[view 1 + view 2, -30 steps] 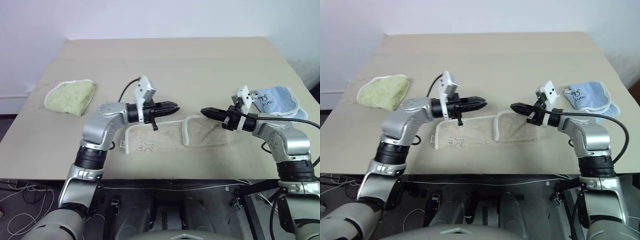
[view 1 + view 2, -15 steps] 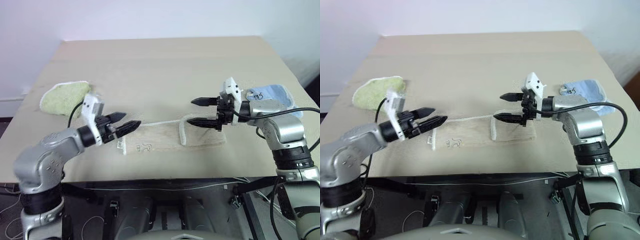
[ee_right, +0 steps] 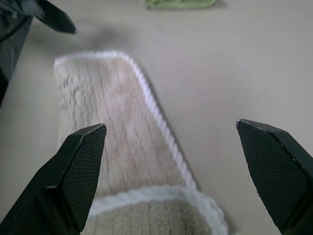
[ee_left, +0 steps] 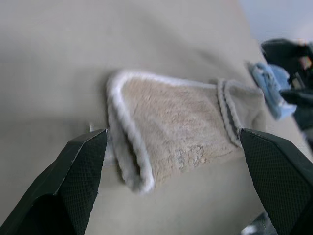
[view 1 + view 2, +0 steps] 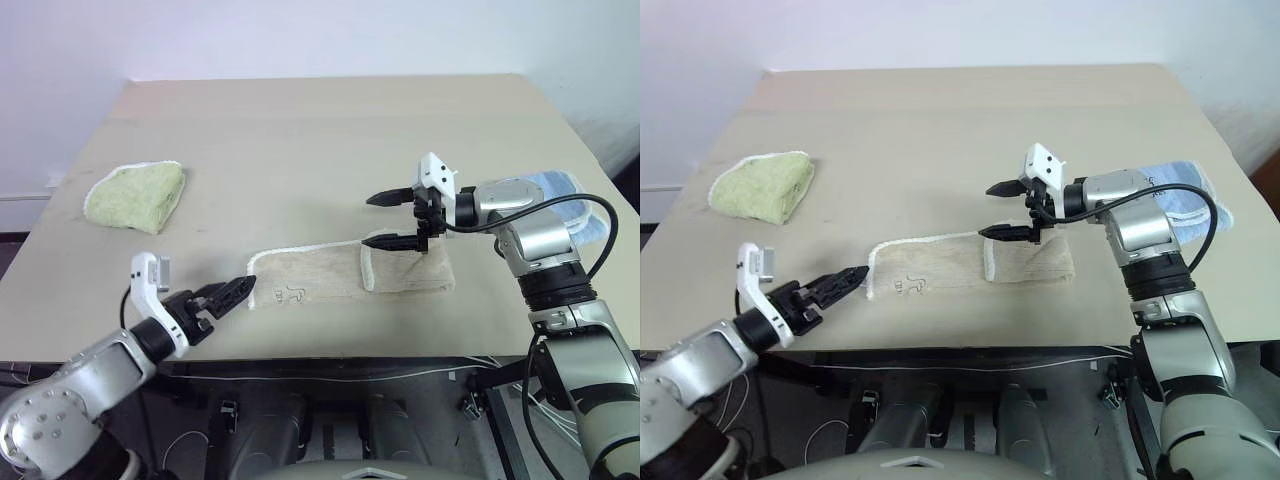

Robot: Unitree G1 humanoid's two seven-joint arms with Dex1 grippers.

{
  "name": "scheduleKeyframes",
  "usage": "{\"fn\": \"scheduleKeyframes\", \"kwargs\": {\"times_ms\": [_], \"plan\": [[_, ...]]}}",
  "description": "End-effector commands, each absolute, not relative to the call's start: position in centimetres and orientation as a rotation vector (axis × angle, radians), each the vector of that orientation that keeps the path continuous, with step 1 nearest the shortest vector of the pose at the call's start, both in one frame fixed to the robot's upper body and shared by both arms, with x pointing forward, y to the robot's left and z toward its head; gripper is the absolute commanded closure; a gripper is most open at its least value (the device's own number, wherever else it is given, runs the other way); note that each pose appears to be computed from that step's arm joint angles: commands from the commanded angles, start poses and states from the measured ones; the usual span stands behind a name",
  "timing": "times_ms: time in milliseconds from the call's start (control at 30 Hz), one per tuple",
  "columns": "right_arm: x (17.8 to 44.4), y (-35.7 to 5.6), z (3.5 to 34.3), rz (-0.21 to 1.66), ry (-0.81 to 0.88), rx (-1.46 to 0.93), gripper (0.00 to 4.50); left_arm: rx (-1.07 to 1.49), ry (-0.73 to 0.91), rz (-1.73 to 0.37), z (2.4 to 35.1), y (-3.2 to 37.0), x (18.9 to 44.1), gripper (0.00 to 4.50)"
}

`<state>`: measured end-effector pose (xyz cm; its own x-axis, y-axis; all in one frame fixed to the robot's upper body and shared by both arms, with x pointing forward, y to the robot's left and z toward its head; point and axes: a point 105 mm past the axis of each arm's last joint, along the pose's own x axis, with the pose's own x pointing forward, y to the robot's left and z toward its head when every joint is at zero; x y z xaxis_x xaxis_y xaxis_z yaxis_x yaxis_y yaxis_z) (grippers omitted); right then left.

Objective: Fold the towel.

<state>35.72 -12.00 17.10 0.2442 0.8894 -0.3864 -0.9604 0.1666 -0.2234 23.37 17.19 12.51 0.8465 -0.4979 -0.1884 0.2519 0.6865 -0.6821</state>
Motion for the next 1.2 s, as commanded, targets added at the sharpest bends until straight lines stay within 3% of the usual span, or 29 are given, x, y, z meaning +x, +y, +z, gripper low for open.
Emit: {"fn": "scheduleKeyframes", "kwargs": {"times_ms": [33, 133, 500, 900, 1200], "plan": [[35.6, -12.6, 18.2, 1.353, 0.155, -0.600, 0.02, -0.858, 0.333, -0.334, 13.4, 17.0, 23.1, 0.00], [35.3, -12.8, 19.1, 1.378, 0.127, -0.619, 0.02, -0.945, 0.531, -0.279, 12.0, 16.2, 21.8, 0.00], [35.1, -13.5, 20.3, 1.373, 0.113, -0.601, 0.02, -1.006, 0.553, -0.254, 12.7, 14.9, 24.1, 0.00], [34.6, -14.2, 20.0, 1.343, 0.124, -0.585, 0.02, -0.958, 0.636, -0.145, 11.1, 15.1, 22.8, 0.00], [34.5, -14.6, 19.7, 1.315, 0.131, -0.577, 0.02, -0.988, 0.660, -0.157, 10.3, 15.4, 24.0, 0.00]]}}
